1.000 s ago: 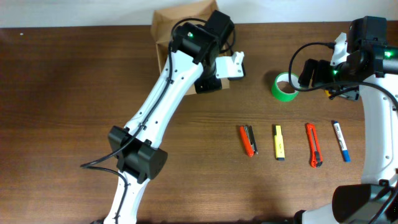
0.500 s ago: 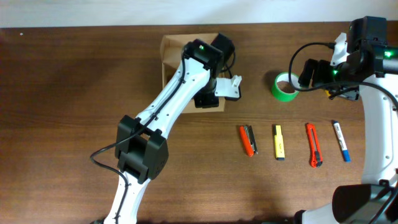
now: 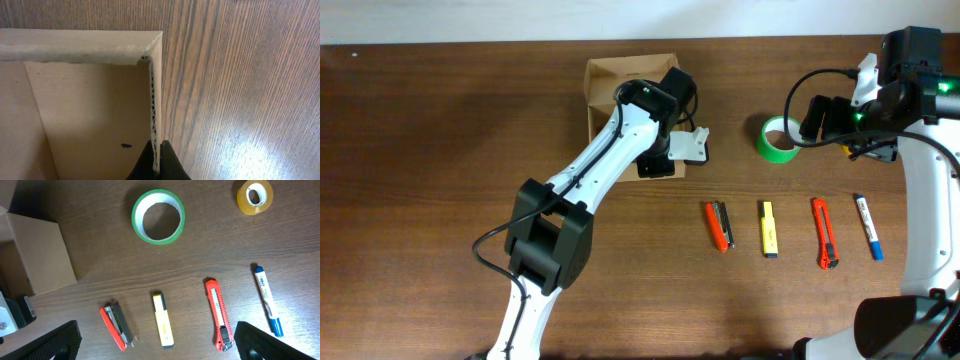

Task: Pack container
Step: 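Drag the box with the left gripper toward the table center, squaring it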

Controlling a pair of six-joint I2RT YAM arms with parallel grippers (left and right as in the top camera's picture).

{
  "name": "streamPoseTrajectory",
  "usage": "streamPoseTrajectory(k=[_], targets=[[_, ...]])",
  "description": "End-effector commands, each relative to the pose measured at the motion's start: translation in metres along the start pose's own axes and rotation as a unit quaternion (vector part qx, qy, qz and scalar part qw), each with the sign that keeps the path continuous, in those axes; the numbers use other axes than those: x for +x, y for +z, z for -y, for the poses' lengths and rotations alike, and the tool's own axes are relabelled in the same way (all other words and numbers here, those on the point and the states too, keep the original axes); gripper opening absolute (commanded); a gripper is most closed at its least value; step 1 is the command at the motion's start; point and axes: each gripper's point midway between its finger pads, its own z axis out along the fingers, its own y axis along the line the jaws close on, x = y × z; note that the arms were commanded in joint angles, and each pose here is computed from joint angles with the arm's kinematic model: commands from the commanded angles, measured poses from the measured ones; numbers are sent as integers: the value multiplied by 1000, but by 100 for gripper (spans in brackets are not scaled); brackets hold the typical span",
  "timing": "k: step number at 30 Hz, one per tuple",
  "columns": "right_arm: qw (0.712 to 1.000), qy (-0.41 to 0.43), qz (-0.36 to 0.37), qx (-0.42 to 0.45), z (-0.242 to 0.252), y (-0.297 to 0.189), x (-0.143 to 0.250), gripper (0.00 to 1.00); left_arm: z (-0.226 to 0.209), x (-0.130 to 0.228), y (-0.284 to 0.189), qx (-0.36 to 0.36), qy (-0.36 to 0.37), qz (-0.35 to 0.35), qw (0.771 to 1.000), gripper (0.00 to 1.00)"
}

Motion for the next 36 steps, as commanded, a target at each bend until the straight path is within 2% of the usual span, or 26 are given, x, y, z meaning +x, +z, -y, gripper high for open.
streamPoseTrajectory(k=[1, 15, 16, 17, 18, 19, 20, 21, 27, 30, 33, 35, 36], targets=[[1000, 4, 3, 6, 3, -1, -3, 99, 3, -6, -8, 2, -10, 19, 1000, 2], [1000, 3, 5, 6, 3, 1, -5, 99, 26, -11, -8, 36, 9, 14, 999, 2], [1000, 3, 4, 6, 3, 2, -5, 99, 26, -11, -8, 37, 8, 14, 999, 19], [1000, 3, 4, 6, 3, 2, -5, 99, 26, -11, -8, 37, 8, 14, 999, 45], [1000, 3, 4, 6, 3, 2, -5, 99, 26, -11, -8, 36, 8, 14, 999, 59], [1000, 3, 4, 6, 3, 2, -5, 99, 26, -11, -8, 36, 8, 14, 999, 82], [1000, 3, 4, 6, 3, 2, -5, 99, 26, -11, -8, 37, 8, 14, 999, 86], [1000, 3, 4, 6, 3, 2, -5, 99, 26, -11, -8, 37, 6, 14, 999, 99], [1000, 3, 4, 6, 3, 2, -5, 99, 27, -11, -18, 37, 3, 14, 999, 100], [1000, 3, 4, 6, 3, 2, -5, 99, 17, -17, -50, -1, -8, 34, 999, 100], [1000, 3, 4, 6, 3, 2, -5, 99, -21, -10, -119, -129, -96, 37, 986, 100], [1000, 3, 6, 4, 2, 2, -7, 99, -45, 2, -170, -220, -175, 46, 959, 100], [1000, 3, 10, -6, -2, 2, -9, 99, -57, 12, -207, -270, -229, 65, 933, 100]])
